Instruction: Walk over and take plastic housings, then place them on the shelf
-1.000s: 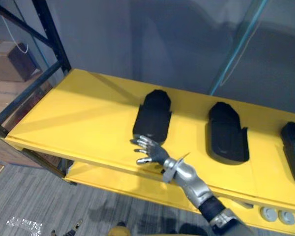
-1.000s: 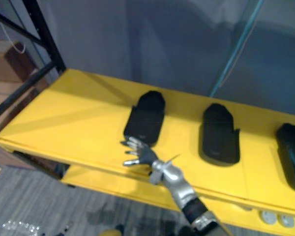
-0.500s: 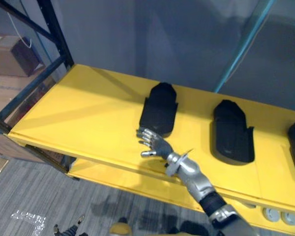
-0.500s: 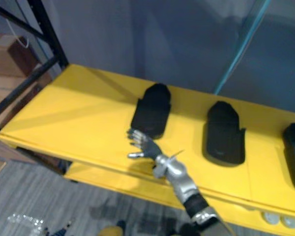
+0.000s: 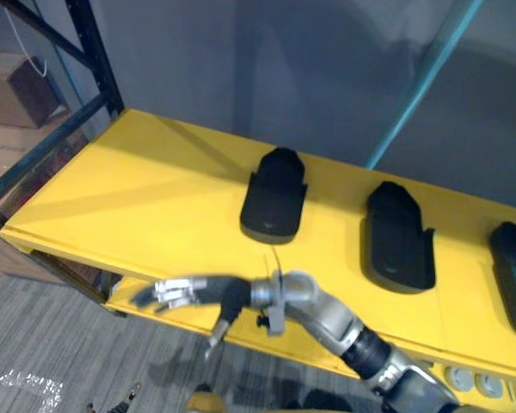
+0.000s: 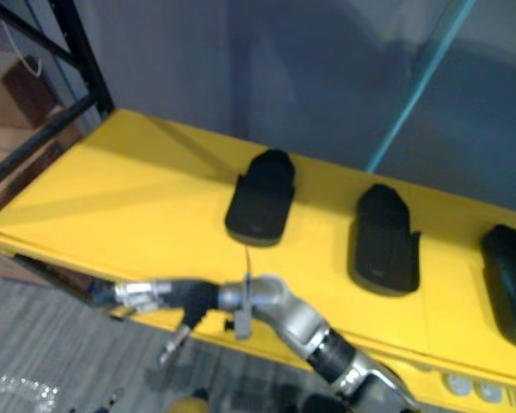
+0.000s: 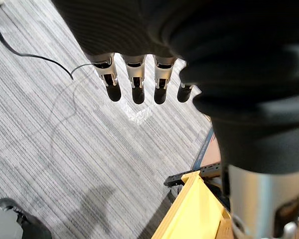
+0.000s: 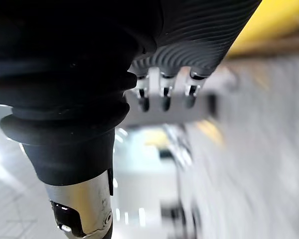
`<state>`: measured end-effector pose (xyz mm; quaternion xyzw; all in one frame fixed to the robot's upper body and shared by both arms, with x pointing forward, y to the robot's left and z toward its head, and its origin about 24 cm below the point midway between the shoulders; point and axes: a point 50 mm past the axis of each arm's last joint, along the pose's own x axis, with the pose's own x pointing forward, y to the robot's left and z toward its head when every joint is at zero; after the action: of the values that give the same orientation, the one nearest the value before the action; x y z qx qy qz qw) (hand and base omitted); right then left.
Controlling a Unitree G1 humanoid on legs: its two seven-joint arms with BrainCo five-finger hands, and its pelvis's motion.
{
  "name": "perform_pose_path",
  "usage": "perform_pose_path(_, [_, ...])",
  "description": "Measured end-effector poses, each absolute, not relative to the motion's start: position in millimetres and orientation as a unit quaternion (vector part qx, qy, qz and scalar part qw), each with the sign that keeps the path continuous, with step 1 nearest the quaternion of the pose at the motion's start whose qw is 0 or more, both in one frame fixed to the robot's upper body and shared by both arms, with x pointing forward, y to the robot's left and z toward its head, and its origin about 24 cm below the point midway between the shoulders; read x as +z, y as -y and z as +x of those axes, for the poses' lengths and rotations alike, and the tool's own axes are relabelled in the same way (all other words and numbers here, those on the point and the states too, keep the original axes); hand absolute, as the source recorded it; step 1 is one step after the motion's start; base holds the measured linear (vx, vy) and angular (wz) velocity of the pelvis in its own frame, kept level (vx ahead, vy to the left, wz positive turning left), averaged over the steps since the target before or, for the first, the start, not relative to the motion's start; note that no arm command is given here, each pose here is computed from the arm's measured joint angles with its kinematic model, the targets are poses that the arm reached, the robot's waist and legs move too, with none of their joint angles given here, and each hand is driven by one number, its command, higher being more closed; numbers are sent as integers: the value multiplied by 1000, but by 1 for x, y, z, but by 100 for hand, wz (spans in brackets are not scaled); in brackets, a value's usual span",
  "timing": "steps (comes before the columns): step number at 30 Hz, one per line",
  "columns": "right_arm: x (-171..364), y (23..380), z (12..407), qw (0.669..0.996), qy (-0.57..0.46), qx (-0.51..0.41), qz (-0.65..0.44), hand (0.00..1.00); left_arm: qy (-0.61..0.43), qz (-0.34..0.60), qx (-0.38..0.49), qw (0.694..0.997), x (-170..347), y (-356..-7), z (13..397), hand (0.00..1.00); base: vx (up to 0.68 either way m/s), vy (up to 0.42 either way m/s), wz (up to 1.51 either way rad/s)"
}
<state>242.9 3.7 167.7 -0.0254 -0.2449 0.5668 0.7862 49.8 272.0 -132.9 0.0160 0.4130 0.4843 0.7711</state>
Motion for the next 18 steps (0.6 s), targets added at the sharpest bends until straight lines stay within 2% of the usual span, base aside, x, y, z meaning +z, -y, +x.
perform_pose_path(1, [182,7,250,812,293,501,-55,0,-416,18,484,769,-133,-273,49,0,-21,-5,-23])
perform_pose_path(3, [196,22,255,836,333,431,-63,0,-419,17,484,768,-134,-271,47,0,-26,1,-30])
perform_pose_path(7, [205,35,257,848,377,351,-123,0,-411,18,487,771,-133,-273,49,0,-13,9,-17])
perform_pose_path(13, [193,34,262,840,354,335,-237,0,-405,16,485,775,-133,-272,52,0,-7,3,-8])
perform_pose_path(18, [157,35,276,826,239,389,-332,0,-422,15,477,770,-137,-270,45,0,-5,-2,2])
